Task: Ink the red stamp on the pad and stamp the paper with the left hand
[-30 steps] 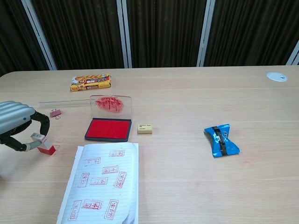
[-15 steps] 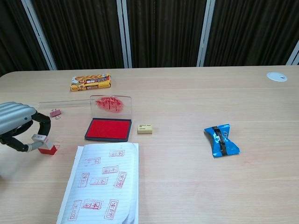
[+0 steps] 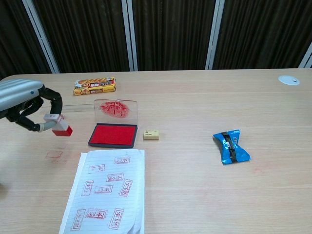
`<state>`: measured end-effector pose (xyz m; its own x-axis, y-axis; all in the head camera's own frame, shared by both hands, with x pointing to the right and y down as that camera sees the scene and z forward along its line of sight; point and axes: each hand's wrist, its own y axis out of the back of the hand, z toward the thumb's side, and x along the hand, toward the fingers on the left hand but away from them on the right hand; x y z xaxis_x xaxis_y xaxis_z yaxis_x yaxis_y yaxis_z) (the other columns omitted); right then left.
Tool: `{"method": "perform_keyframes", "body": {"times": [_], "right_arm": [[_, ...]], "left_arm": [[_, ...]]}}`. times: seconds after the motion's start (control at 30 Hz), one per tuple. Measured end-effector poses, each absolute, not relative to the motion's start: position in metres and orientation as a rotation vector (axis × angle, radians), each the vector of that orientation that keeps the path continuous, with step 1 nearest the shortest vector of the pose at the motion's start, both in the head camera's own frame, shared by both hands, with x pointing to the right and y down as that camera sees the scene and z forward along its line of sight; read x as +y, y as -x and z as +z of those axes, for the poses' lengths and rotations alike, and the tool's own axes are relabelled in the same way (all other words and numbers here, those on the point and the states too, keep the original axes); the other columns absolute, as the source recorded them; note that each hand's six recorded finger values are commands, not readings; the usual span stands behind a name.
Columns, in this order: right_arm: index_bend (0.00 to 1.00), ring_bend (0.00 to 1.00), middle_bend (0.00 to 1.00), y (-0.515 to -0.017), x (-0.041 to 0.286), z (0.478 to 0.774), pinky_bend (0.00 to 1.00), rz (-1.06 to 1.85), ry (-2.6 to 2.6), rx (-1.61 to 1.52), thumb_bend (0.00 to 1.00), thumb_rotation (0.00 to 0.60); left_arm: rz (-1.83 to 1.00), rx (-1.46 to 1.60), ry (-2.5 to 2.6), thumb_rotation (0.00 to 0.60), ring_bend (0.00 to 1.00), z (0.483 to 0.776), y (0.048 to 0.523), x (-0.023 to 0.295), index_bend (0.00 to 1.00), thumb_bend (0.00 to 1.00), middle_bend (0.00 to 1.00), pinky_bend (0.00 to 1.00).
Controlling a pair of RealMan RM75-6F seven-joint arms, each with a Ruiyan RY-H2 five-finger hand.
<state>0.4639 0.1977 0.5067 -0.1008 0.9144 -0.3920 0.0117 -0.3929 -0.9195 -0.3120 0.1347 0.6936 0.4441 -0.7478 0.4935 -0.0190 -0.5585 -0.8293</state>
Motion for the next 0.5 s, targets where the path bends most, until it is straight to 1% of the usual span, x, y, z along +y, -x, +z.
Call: {"method": "perform_keyframes", "body": {"times": [0.23, 0.4, 0.5], "right_arm": [[0.0, 0.0, 0.0, -0.47, 0.194, 0.507, 0.0, 1.603, 1.425, -1.076, 0.0, 0.6], [0.0, 0.0, 0.0, -0.474, 0.193, 0.505, 0.0, 1.608, 1.428, -1.095, 0.0, 0.6], [0.0, 0.0, 0.0, -0.476, 0.194, 0.505, 0.0, 1.617, 1.42, -1.095, 0.0, 0.6]], "left_arm": [[-1.202, 0.618, 1.925, 0.6, 0.79, 0.698, 0.263, 0.099, 0.62, 0.46, 0.52, 0.88], [-1.225, 0.578, 1.973, 0.6, 0.79, 0.713, 0.23, 0.093, 0.62, 0.46, 0.52, 0.88], [-1.24, 0.566, 1.982, 0.6, 0.79, 0.72, 0.225, 0.092, 0.62, 0.46, 0.52, 0.88]]}}
